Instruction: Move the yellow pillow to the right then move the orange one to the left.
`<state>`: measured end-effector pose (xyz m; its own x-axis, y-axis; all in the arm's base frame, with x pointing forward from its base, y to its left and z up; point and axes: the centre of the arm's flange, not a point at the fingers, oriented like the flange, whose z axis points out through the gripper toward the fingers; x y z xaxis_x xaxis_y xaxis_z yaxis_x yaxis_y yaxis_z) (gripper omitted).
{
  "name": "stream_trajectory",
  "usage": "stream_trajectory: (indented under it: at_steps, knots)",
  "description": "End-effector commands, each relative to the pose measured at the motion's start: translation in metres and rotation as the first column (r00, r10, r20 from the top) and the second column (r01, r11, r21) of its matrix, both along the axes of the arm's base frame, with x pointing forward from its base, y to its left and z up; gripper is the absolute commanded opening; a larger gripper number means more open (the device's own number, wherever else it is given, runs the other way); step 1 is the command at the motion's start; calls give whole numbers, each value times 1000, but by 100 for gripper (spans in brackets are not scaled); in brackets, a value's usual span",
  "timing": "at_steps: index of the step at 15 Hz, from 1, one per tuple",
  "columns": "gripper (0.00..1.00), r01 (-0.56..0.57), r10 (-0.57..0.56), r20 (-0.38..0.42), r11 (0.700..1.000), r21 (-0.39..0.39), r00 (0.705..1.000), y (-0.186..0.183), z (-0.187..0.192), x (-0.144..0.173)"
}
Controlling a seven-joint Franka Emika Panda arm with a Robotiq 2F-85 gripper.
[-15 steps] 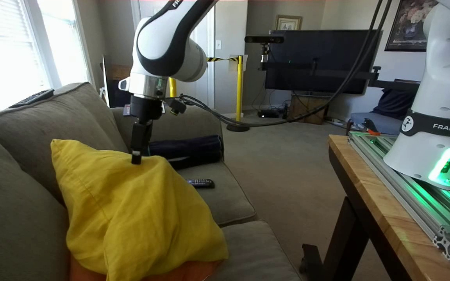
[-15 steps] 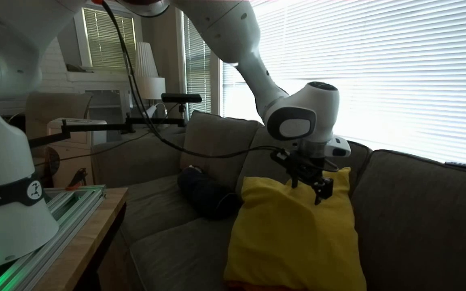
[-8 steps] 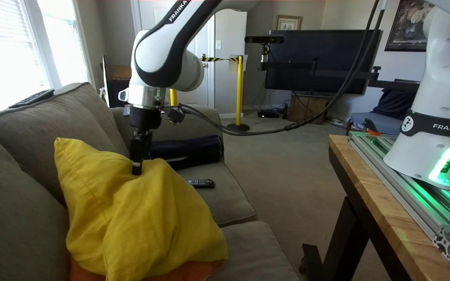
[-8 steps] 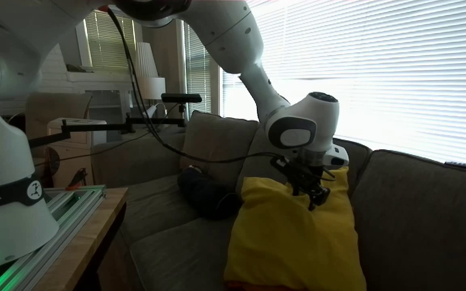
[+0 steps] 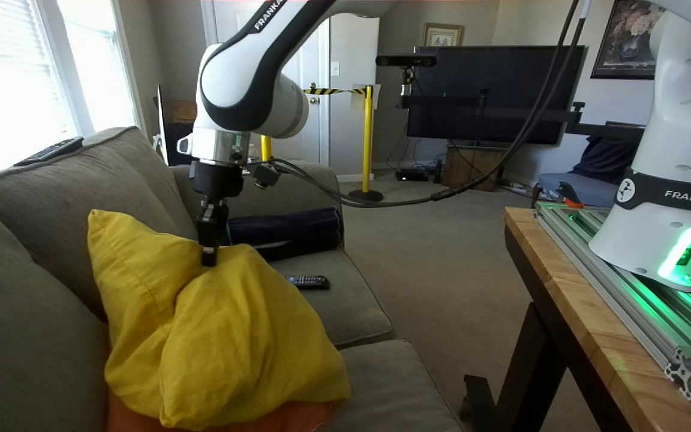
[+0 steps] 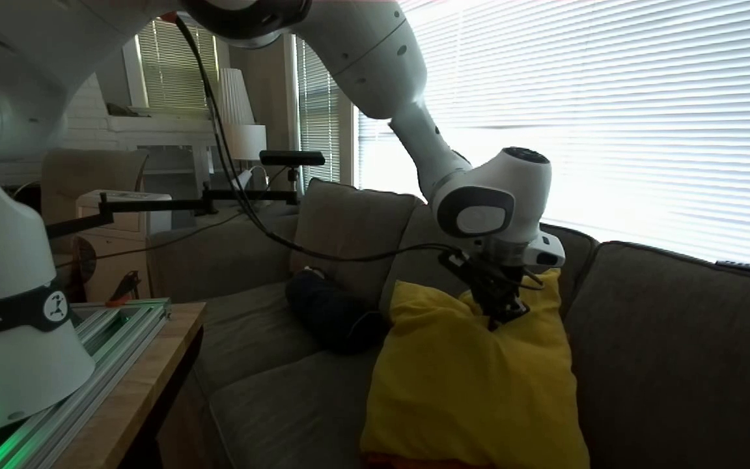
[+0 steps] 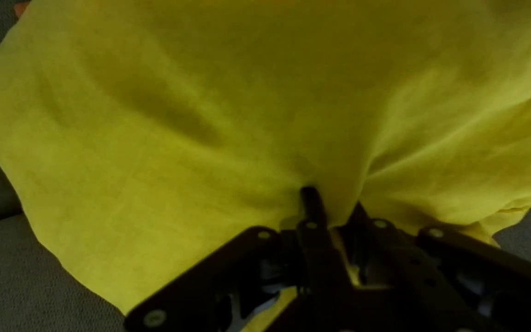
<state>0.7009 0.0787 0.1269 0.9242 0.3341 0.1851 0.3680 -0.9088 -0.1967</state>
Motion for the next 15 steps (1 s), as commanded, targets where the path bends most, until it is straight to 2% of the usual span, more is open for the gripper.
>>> stream_trajectory:
  at_steps: [1, 4, 6, 11, 15]
  knots:
    - [0, 7, -7, -22, 1000, 0, 1000, 3, -2, 9]
    - [1, -4, 4, -11, 1000, -12, 1000, 2, 18, 7]
    - [1, -10, 11, 28, 999, -31, 1000, -3, 47, 4]
    - [1, 64, -45, 138, 988, -141, 989, -48, 137, -9]
    - [1, 140, -103, 174, 967, -212, 979, -84, 174, -22]
